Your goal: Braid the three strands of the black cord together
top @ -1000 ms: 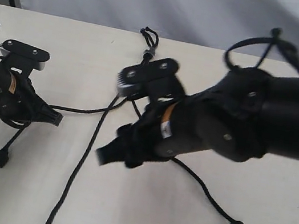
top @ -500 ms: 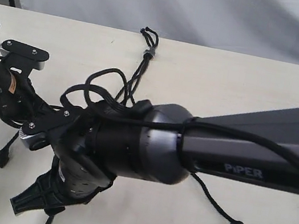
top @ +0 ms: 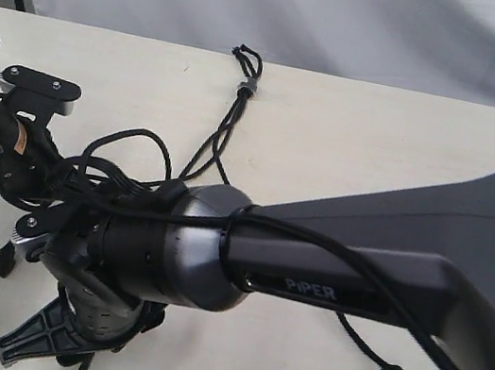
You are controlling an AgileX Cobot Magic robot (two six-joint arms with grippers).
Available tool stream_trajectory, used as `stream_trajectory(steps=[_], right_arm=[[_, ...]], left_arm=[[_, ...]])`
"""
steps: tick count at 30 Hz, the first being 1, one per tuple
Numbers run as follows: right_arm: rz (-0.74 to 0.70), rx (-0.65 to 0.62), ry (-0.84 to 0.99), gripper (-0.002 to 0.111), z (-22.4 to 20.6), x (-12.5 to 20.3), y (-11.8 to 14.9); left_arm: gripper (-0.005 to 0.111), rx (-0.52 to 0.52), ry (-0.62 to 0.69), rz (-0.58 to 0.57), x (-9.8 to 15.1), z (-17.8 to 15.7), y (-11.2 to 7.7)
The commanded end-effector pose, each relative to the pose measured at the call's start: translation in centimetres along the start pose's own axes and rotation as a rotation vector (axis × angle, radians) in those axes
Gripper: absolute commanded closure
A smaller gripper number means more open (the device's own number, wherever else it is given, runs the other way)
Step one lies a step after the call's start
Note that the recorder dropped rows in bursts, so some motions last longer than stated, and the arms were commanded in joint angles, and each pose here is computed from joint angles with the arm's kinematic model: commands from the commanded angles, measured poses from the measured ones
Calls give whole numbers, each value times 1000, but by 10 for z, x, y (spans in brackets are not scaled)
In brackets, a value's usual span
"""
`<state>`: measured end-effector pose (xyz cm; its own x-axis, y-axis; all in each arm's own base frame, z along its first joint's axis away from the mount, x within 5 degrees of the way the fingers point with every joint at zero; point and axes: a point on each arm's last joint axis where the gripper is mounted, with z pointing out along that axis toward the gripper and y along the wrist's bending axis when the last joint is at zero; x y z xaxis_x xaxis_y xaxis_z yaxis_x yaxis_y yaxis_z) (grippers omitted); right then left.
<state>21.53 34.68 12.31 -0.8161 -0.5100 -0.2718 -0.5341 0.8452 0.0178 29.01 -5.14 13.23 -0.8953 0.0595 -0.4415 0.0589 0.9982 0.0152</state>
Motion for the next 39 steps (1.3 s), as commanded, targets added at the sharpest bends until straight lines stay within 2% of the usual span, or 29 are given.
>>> stream_trajectory(steps=[1, 3, 7, 10, 14, 18, 22, 28, 33, 39], right_arm=[[-33, 32, 10, 89, 3, 1, -3], [-53, 58, 12, 109, -3, 1, -6], [-94, 115, -2, 109, -23, -2, -13], [-142, 220, -31, 109, -53, -6, -27], [-117, 390, -67, 109, -94, -14, -64], [11, 518, -26, 109, -114, -20, -121], [151, 565, 24, 109, -111, -22, -176], [247, 542, 38, 109, -83, -11, -232], [240, 493, 50, 109, -51, 6, -247], [208, 464, 119, 109, -19, 24, -247]], left_arm=[[106, 2, -8, -20, -1, -2, 0], [106, 2, -8, -20, -1, -2, 0], [106, 2, -8, -20, -1, -2, 0], [106, 1, -5, -20, 0, -2, 1], [106, 1, -5, -20, 0, -2, 1], [106, -5, 6, -20, 1, -2, 1], [106, -6, 9, -20, 1, -2, 1], [106, -6, 7, -18, 1, -2, 1], [106, -5, 5, -16, 1, -2, 1], [106, -4, 3, -16, 0, -2, 1]])
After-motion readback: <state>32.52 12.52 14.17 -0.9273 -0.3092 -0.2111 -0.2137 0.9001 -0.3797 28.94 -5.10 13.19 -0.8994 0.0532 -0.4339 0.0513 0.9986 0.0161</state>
